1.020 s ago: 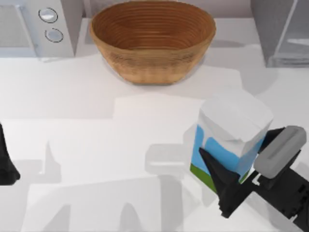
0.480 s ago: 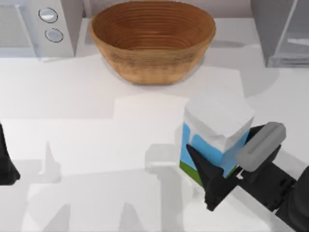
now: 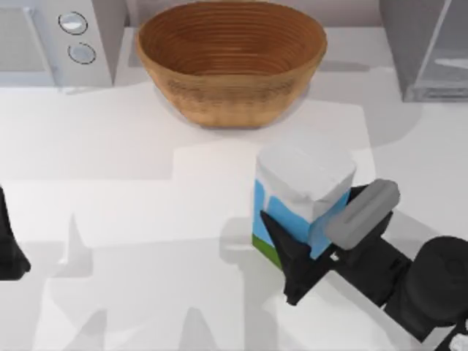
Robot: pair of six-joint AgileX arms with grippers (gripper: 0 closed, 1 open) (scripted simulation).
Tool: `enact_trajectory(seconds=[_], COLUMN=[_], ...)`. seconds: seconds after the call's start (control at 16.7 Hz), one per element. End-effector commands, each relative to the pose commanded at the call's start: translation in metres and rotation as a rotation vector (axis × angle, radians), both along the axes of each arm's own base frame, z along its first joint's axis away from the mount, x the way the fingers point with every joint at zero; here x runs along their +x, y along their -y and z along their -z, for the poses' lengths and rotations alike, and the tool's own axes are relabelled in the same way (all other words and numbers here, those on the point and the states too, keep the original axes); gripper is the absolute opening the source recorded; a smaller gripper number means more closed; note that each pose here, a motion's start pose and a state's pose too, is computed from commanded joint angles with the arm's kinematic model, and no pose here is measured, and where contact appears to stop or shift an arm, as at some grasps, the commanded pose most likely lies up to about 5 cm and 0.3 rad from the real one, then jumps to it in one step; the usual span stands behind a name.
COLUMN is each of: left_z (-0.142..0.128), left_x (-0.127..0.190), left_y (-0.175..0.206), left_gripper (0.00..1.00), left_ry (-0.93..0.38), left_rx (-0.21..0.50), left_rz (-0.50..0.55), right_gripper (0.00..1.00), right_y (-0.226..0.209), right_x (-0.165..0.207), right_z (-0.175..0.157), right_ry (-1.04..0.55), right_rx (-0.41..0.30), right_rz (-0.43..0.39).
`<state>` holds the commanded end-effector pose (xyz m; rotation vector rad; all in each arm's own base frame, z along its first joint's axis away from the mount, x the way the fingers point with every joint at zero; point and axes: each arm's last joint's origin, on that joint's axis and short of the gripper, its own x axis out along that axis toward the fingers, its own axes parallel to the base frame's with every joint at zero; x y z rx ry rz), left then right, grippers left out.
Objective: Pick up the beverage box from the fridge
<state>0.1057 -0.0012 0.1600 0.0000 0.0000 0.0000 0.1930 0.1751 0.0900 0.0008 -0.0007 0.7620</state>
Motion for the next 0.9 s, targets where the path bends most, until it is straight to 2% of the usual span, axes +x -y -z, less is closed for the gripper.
enact_trajectory(seconds=[0.18, 0.9], left_z=[0.0000, 0.0000], left_x=[0.0000, 0.0000], left_y=[0.0000, 0.0000], left_gripper=[1.00, 1.00], left_ry=[0.000, 0.000], left_rx=[0.000, 0.000], left_rz=[0.000, 0.000], right_gripper=[0.00, 0.90], right_y=[0.0000, 0.0000], right_x=[0.0000, 0.0000], right_z=[0.0000, 0.0000], right_ry=[0.000, 0.000], right_rx=[0.000, 0.000], right_rz=[0.000, 0.000])
